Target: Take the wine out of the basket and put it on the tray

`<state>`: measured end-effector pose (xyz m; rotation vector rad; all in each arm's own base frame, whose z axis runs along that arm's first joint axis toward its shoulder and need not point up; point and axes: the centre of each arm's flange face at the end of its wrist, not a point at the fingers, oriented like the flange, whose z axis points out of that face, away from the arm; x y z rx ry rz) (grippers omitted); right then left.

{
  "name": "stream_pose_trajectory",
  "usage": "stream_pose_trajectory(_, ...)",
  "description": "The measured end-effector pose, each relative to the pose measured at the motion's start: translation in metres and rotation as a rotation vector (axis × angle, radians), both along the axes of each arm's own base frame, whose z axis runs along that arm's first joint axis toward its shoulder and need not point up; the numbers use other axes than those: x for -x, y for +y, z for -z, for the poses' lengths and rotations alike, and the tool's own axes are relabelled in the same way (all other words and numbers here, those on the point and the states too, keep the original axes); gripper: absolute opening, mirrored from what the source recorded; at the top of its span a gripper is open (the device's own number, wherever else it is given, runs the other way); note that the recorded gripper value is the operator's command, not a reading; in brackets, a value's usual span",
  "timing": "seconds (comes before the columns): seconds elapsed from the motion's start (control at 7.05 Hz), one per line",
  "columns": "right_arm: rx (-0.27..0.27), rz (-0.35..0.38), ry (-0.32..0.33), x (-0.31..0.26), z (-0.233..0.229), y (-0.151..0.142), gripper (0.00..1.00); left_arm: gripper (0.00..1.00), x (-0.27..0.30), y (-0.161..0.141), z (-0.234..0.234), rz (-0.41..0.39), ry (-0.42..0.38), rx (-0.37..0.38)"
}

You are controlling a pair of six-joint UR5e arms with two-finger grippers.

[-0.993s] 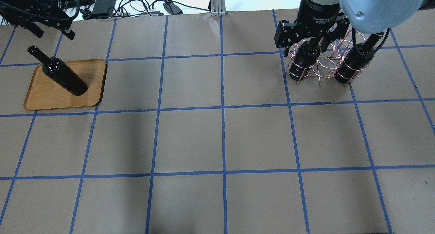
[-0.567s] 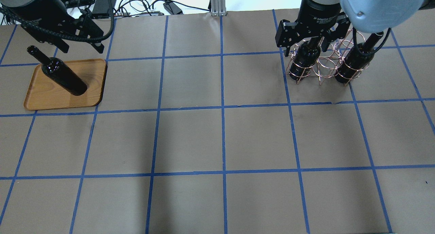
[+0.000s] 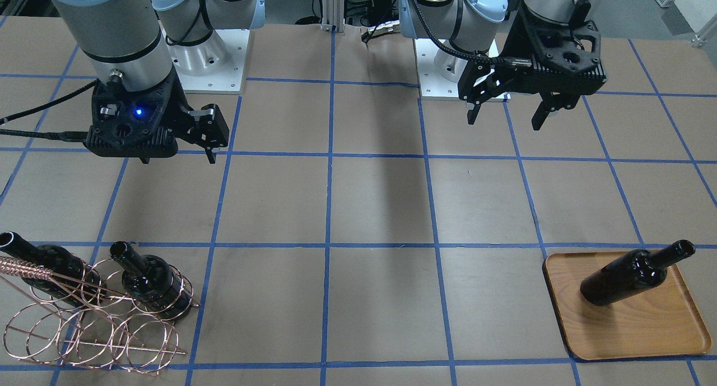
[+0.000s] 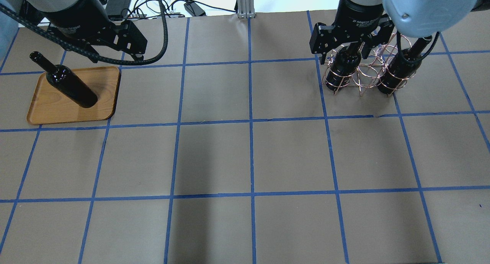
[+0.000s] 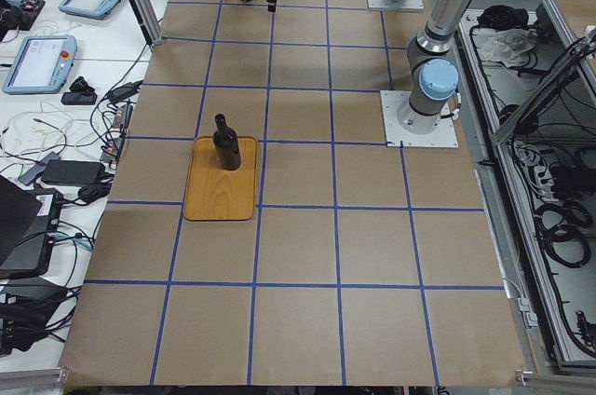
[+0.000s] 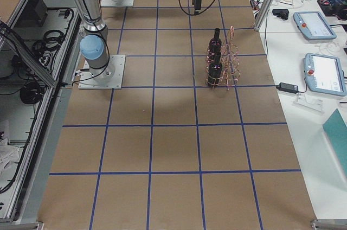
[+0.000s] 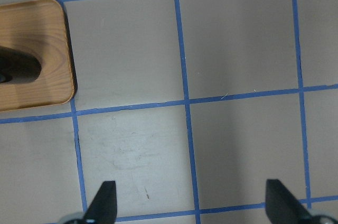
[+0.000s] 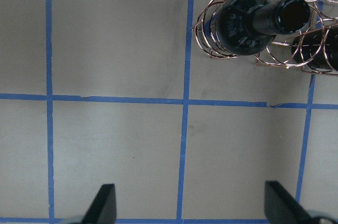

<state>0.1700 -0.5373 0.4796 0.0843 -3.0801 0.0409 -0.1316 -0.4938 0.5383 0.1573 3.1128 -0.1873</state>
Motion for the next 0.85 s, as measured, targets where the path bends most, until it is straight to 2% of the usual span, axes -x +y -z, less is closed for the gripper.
stream_pose_trajectory(0.85, 0.001, 0.003, 0.0, 0.0016, 0.0, -0.0006, 1.0, 1.0, 0.0026, 0.0052, -0.0042, -0.007, 0.001, 0.009)
